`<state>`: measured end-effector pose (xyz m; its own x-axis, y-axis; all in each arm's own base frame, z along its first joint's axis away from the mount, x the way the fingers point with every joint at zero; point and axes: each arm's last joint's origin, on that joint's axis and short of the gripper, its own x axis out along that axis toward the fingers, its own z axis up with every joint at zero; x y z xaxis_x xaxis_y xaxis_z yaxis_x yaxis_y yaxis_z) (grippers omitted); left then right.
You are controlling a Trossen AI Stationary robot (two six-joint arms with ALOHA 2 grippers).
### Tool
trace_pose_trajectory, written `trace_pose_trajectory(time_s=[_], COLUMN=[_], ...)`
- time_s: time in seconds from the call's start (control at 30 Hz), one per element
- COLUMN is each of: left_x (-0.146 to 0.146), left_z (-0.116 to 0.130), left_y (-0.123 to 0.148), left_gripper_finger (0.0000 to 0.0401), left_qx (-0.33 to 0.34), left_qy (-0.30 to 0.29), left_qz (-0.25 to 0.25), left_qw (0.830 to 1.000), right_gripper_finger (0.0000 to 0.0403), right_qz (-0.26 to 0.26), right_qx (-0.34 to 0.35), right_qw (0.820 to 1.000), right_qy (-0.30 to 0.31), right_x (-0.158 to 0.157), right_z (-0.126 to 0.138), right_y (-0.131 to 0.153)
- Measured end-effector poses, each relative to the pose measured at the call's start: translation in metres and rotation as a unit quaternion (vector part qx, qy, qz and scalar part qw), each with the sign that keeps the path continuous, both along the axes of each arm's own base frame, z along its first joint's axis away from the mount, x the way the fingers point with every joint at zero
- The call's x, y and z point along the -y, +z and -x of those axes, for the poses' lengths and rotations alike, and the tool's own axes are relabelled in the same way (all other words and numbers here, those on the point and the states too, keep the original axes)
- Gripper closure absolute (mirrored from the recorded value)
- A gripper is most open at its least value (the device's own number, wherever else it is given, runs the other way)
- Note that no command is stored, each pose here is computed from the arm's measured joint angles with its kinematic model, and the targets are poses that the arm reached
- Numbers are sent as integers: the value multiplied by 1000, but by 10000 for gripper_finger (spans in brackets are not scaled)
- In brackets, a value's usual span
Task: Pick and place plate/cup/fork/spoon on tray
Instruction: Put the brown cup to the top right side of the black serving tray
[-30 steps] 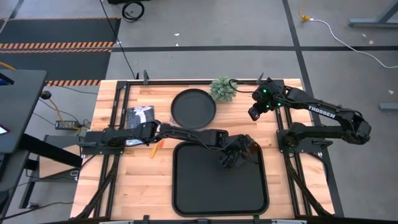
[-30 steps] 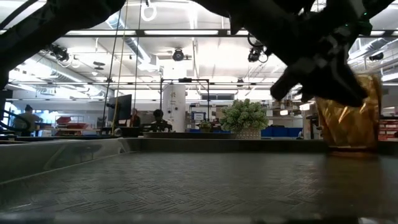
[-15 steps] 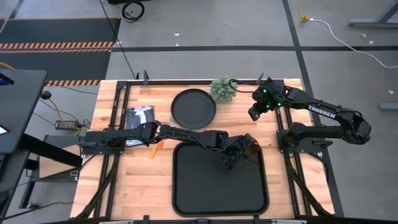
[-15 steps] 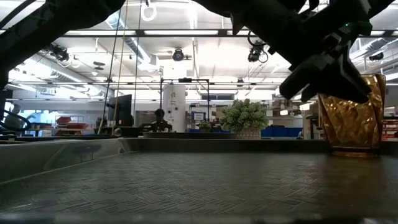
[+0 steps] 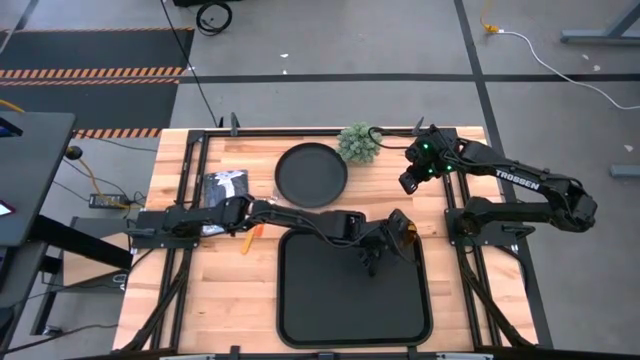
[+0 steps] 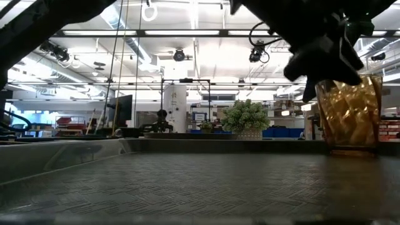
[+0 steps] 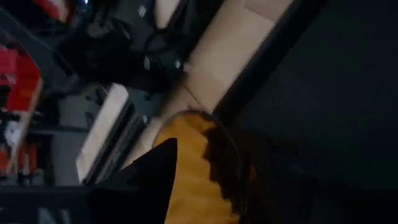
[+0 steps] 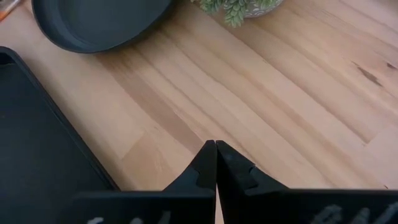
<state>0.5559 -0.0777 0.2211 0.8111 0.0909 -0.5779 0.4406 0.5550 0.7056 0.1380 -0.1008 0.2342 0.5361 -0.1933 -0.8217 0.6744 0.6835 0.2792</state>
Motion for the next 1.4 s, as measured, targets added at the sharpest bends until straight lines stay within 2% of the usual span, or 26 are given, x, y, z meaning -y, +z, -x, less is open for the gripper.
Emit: trace_pose_trajectory(time_s=[0.3,0.53,0.73,0.87,1.03,1.17,1.33,1.4], left_x=[-1,-9,-22,-31,-39,-35,-24,-19], left_z=[19,27,28,28,29,24,17,12], left_y=[24,17,15,13,0,-5,-26,-26], left_gripper_finger=[195,195,196,196,196,196,196,196], left_qx=[-40,-82,-82,-85,-134,-124,-127,-104], left_qy=[48,120,181,221,222,216,204,195], left_qz=[11,27,78,132,219,226,227,234], left_qw=[998,989,977,963,941,942,944,947], right_gripper_finger=[398,398,398,398,398,398,398,398], right_qz=[1,4,9,10,10,11,12,11], right_qx=[2,5,8,10,10,10,12,11], right_qw=[1000,1000,1000,1000,1000,1000,1000,1000], right_qy=[0,0,4,4,4,4,5,6], right_x=[0,0,1,1,1,1,1,1], right_z=[0,-1,-1,-2,-2,-2,-2,-2], right_y=[0,1,1,1,1,2,2,2])
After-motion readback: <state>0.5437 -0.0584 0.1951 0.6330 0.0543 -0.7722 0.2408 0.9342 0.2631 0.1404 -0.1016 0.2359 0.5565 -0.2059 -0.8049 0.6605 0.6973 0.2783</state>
